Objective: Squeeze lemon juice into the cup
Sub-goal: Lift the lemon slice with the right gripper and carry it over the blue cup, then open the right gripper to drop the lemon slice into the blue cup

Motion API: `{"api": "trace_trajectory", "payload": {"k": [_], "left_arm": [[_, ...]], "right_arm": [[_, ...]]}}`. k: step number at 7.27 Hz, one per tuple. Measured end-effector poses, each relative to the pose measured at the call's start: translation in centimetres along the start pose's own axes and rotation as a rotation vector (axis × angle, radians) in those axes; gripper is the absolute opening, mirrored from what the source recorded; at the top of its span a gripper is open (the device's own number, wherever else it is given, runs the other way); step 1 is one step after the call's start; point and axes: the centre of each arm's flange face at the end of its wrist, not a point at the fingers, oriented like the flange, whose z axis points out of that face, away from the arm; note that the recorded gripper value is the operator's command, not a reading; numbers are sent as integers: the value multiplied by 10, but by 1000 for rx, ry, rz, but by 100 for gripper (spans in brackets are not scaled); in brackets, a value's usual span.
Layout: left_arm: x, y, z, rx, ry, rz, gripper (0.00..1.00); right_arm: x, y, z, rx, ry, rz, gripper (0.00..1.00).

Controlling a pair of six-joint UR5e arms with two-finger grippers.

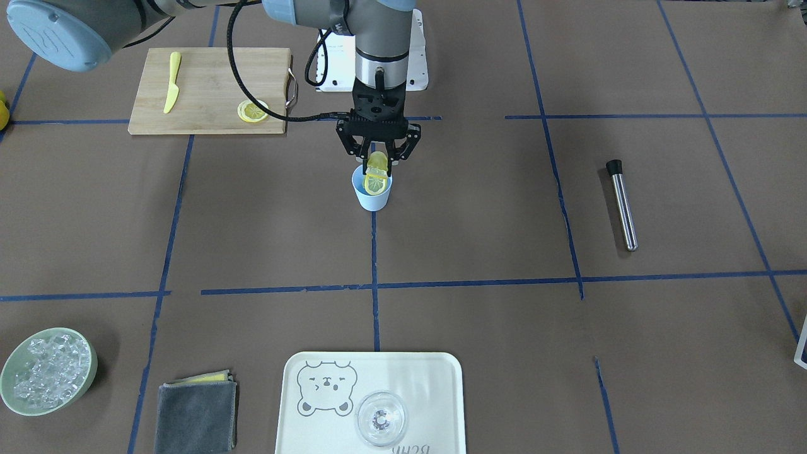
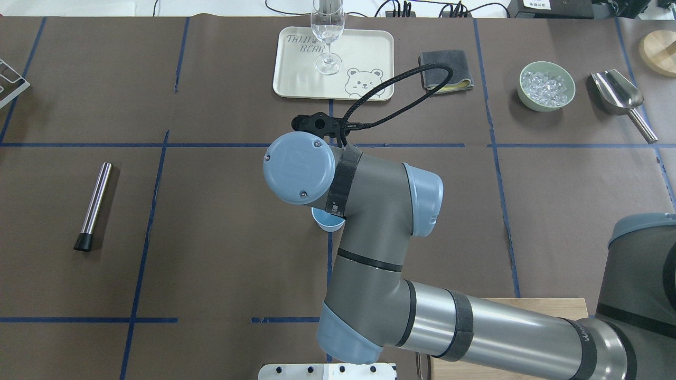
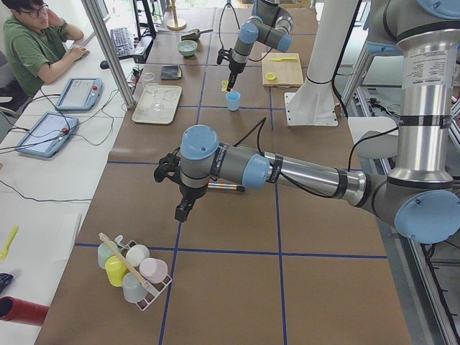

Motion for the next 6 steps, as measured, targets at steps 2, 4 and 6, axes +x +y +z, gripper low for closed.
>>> {"api": "trace_trajectory", "payload": {"k": [2, 4, 6], "left_arm": [[0, -1, 0, 0, 0, 2, 100], [1, -1, 0, 0, 0, 1, 100], [0, -1, 0, 1, 0, 1, 100]], "right_arm": [[7, 8, 12, -29, 15, -4, 47], [7, 24, 14, -51, 14, -13, 48], [5, 31, 13, -58, 10, -18, 74]]}}
